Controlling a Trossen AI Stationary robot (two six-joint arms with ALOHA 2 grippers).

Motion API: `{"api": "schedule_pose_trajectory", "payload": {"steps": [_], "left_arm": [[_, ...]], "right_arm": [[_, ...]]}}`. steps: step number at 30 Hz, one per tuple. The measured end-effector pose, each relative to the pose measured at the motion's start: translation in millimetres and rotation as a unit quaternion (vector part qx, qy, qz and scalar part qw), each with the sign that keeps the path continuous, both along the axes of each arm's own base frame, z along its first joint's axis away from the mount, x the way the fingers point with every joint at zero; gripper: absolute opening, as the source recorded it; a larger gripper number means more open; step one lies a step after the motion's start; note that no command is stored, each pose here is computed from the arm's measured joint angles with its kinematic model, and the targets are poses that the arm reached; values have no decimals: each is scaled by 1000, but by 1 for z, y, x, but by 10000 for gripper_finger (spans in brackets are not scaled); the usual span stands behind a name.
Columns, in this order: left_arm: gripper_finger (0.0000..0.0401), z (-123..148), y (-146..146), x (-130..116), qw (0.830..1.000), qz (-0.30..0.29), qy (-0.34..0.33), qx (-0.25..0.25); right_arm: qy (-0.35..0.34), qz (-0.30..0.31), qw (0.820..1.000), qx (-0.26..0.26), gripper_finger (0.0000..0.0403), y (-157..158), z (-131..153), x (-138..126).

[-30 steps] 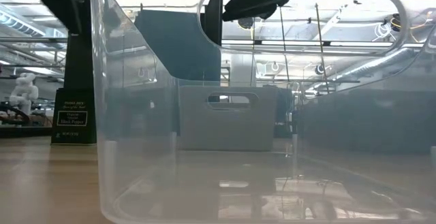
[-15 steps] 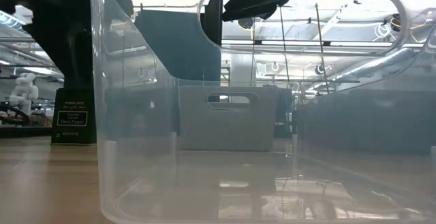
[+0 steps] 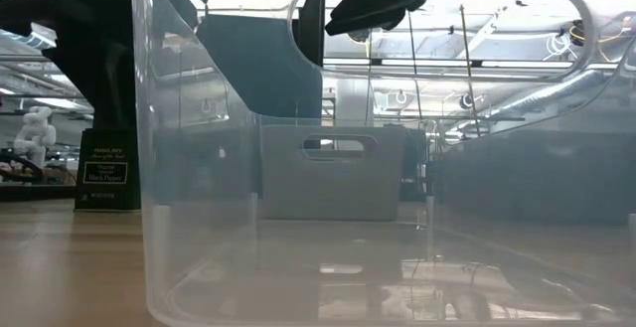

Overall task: Sort spices by type
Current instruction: Put the black spice can into the gray bin

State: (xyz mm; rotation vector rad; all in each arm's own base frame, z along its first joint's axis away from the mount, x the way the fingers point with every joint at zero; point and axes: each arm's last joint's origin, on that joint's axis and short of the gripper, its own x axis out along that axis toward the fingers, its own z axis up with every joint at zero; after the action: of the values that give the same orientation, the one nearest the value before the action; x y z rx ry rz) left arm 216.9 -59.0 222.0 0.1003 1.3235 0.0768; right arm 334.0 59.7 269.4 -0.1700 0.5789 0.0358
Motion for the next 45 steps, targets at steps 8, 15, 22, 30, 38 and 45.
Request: {"api": "schedule_pose_trajectory", "payload": {"steps": [8,15,22,30,38,45], "left_arm": [[184,0,0,0,1000,26,-6,-2],[184,0,0,1,1000,27,-10,-6],[184,1,0,2,1000,26,-14,-8],[184,1,-1,2,1000,26,-14,-10],[184,0,-1,2,998,52,-18,-16],[184,-8,-2,7,998,64,-2,-11]], "right_arm": [[4,0,1000,-1,185,0,-1,0],[3,0,1000,-1,185,0,0,0],[3,0,1000,-1,185,0,0,0],[9,0,1000,-2,185,0,-1,-1],[12,0,1000,-2,185,0,-2,-1],[12,0,1000,-3,185,0,-2,-2]]}}
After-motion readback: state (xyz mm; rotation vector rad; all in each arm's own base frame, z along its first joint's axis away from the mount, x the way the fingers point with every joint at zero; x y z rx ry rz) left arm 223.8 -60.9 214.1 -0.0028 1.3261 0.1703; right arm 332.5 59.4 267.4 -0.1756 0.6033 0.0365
